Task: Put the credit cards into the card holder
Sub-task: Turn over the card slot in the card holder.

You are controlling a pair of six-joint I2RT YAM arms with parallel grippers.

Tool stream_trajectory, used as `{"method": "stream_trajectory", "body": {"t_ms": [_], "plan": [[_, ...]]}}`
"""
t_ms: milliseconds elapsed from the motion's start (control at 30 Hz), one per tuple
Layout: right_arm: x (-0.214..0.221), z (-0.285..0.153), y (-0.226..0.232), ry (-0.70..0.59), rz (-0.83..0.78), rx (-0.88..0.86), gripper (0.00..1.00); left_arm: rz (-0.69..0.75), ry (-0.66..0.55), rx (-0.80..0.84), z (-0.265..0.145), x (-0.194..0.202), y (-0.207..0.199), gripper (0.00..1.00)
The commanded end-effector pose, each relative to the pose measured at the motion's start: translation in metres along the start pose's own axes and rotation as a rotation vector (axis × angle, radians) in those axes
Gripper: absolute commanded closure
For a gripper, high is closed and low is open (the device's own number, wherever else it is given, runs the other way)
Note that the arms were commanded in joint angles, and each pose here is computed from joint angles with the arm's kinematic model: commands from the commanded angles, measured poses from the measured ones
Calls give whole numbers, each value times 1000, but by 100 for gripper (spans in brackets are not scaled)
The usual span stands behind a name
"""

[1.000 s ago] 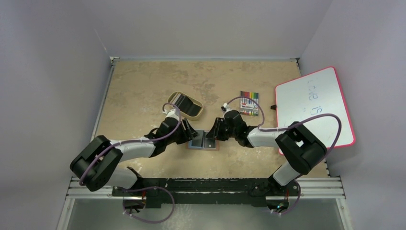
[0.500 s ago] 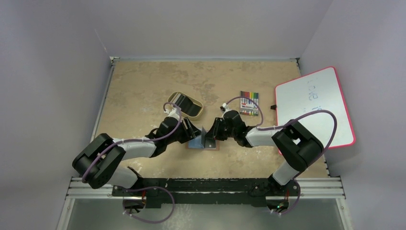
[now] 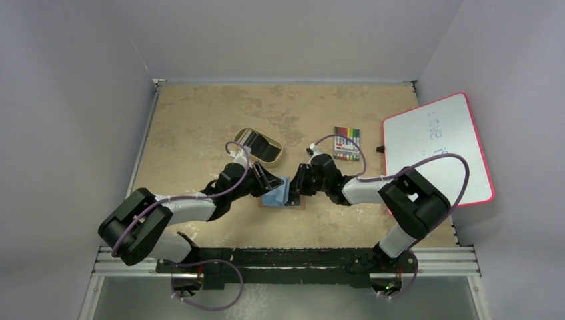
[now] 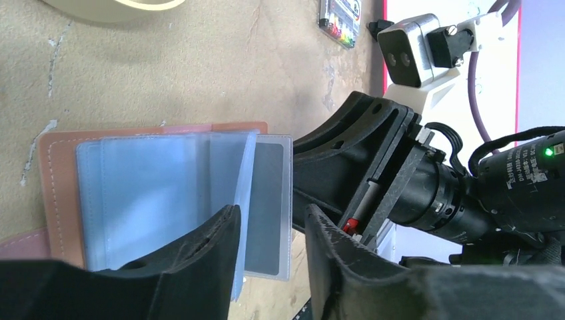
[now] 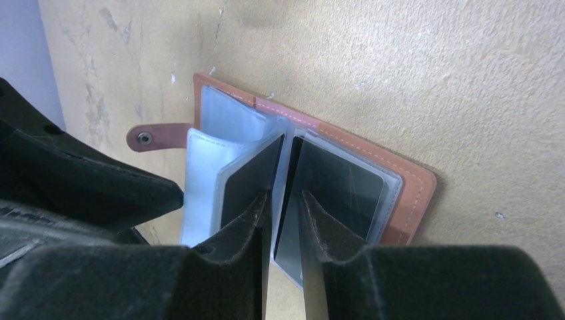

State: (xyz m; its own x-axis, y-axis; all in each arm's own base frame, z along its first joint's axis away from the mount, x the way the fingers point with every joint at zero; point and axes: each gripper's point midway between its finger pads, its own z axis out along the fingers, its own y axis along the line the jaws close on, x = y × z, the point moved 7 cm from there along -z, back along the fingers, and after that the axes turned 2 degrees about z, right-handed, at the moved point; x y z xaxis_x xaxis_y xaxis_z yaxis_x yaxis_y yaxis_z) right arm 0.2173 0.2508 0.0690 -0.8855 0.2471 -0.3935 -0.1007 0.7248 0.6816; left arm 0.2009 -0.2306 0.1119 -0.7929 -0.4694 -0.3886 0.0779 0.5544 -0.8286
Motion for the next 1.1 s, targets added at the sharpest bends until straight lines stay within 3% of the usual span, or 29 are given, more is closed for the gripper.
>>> {"method": "stream_trajectory", "body": {"t_ms": [0, 100, 200, 600, 833, 1067], "plan": [[3, -7, -4, -9, -6, 33, 76, -7, -12, 74, 3, -2, -9, 67], [4, -13, -5, -17, -5, 43, 75, 1, -7, 60, 5, -1, -5, 83], [3, -19, -6, -34, -5, 61, 73, 17, 7, 9, 9, 2, 4, 87], [-11, -42, 5, -94, -12, 112, 66, 122, 32, -231, 8, 3, 33, 86], [-32, -62, 22, -215, -58, 103, 63, 193, -62, -370, -11, -17, 29, 83], [-37, -58, 39, -190, -74, 29, 64, 231, -139, -419, -17, -37, 15, 81]]}}
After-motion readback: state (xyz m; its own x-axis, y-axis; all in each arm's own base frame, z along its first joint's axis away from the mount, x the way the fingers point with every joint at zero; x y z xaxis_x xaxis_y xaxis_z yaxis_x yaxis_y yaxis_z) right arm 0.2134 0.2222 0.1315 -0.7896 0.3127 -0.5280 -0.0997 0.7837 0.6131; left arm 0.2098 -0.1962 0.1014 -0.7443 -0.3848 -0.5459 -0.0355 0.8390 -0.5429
